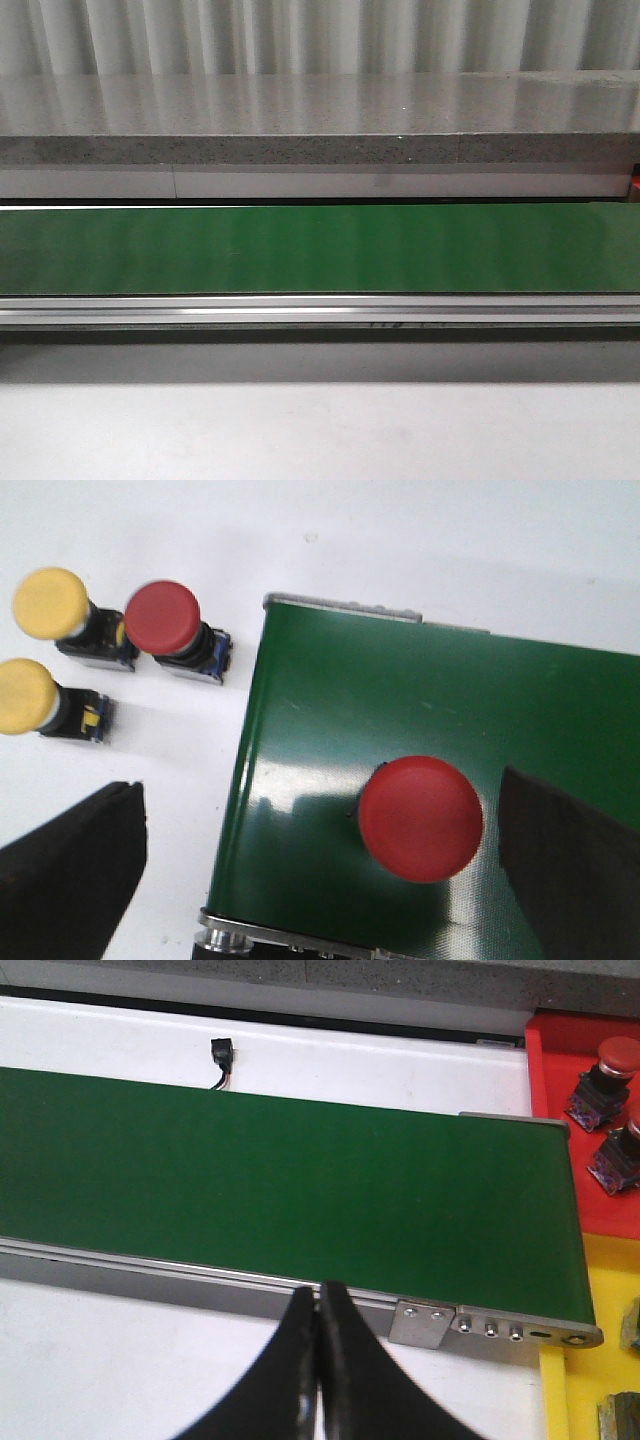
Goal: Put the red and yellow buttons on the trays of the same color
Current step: 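Grasp a red push-button from the table with the left gripper, then lower the red button onto the belt start and open the left gripper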
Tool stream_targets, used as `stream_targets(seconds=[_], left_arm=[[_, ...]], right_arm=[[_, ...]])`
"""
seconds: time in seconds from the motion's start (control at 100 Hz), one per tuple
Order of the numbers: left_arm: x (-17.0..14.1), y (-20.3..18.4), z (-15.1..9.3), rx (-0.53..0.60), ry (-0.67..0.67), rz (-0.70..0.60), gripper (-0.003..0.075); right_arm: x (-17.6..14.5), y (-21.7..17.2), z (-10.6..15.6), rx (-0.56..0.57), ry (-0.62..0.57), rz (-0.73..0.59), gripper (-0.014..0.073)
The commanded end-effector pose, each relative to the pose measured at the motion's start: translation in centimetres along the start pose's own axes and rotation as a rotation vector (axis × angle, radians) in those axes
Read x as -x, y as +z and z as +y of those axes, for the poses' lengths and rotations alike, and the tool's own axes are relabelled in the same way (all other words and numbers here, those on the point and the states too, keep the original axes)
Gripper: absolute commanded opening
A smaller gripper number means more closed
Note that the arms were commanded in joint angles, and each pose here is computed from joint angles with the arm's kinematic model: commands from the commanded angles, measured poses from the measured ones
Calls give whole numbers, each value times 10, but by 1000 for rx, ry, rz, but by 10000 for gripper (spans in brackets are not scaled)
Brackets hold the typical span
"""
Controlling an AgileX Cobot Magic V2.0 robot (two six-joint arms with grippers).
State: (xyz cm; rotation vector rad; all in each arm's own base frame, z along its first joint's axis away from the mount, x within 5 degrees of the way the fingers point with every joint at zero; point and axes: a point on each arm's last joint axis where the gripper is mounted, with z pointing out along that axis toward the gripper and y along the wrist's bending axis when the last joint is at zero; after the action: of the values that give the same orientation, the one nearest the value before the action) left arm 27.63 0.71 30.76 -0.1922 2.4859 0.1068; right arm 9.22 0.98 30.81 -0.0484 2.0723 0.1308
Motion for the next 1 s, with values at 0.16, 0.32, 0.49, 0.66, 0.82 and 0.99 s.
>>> stream_targets(seconds=[0.16, 0.32, 0.49, 0.66, 0.82, 0.99], left_arm=[[13, -38, 17, 61, -22, -179, 679], [14, -25, 45, 122, -126, -137, 679], [10, -1, 74, 168, -246, -75, 679], [5, 30, 97, 213, -302, 4, 679], [2, 53, 114, 238, -340, 52, 679], [9, 71, 120, 238, -350, 68, 679]], right_arm=[[12, -5, 0, -7, -9, -85, -67], [12, -5, 0, -7, -9, -85, -67], [12, -5, 0, -7, -9, -85, -67], [12, -5, 0, -7, -9, -85, -67], [12, -5, 0, -7, -9, -85, -67], [12, -5, 0, -7, -9, -85, -67]])
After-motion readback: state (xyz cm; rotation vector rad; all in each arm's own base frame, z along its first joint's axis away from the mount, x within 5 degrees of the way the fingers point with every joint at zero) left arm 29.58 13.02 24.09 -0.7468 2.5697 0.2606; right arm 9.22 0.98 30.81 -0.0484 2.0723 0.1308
